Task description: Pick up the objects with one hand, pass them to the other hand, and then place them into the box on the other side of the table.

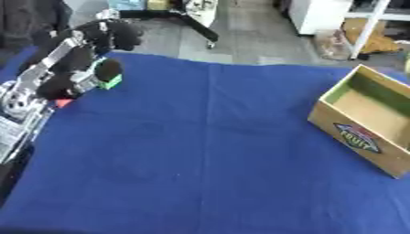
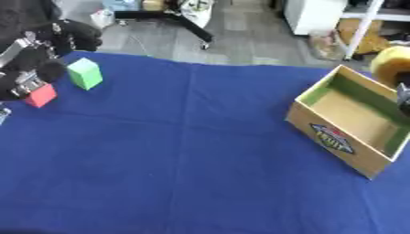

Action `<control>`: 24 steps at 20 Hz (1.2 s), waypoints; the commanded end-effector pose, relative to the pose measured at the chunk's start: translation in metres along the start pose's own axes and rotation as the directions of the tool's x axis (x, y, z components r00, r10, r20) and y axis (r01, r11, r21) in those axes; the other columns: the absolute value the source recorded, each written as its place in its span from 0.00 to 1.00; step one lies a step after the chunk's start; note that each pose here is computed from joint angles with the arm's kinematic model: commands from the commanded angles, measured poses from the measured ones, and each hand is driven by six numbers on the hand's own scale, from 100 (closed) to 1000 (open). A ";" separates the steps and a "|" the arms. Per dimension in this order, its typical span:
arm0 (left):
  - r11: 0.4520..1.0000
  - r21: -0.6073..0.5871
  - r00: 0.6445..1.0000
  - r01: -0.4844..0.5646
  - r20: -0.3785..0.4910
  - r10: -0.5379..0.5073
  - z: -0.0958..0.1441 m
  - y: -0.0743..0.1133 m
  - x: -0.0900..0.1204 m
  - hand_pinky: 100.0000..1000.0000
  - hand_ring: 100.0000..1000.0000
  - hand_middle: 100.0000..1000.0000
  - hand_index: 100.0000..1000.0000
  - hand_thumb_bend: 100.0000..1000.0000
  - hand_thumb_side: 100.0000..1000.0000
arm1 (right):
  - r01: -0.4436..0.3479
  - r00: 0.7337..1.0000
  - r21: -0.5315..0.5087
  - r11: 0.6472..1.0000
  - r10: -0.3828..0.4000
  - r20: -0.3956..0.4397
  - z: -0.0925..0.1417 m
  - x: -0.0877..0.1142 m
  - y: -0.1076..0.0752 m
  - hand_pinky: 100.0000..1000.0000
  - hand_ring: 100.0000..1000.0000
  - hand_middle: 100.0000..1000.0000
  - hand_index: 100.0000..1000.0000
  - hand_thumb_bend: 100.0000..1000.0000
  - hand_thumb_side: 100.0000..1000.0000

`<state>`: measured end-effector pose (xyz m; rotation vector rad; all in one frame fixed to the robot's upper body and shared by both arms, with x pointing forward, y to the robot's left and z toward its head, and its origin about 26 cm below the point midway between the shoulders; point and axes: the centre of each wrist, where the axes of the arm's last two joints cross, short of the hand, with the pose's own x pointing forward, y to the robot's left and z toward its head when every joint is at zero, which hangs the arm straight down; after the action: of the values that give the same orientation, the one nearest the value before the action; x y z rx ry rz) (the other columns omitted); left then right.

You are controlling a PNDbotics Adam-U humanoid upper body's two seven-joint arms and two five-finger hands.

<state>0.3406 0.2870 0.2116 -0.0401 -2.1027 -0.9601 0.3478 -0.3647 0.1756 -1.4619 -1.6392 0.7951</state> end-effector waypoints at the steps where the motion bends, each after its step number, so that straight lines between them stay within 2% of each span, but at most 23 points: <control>1: 1.000 0.022 1.000 0.015 0.025 -0.016 -0.001 0.006 0.008 0.84 0.79 0.75 0.79 0.48 0.63 | -0.026 0.995 0.009 1.000 0.027 -0.097 -0.010 -0.028 0.006 0.45 0.42 0.37 0.18 0.04 0.00; 5: 1.000 0.023 0.999 0.010 0.031 -0.011 0.000 0.004 0.009 0.84 0.79 0.75 0.79 0.48 0.63 | -0.003 0.985 0.045 0.999 0.011 -0.172 -0.013 -0.048 0.024 0.45 0.42 0.37 0.19 0.04 0.00; 11: 1.000 0.026 0.999 0.004 0.040 -0.005 0.000 0.002 0.010 0.84 0.79 0.75 0.78 0.48 0.63 | 0.000 0.980 0.087 0.996 0.017 -0.197 -0.019 -0.058 0.040 0.46 0.43 0.38 0.19 0.05 0.00; 24: 1.000 0.005 0.999 -0.008 0.039 0.008 -0.001 -0.002 0.008 0.84 0.79 0.75 0.78 0.48 0.63 | -0.020 0.992 0.167 0.986 0.040 -0.119 -0.037 -0.047 0.060 0.49 0.44 0.39 0.23 0.06 0.00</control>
<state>0.3363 0.2821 0.2072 -0.0755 -2.1181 -0.9366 0.4088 -0.3995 0.1227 -1.3573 -1.4182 0.8110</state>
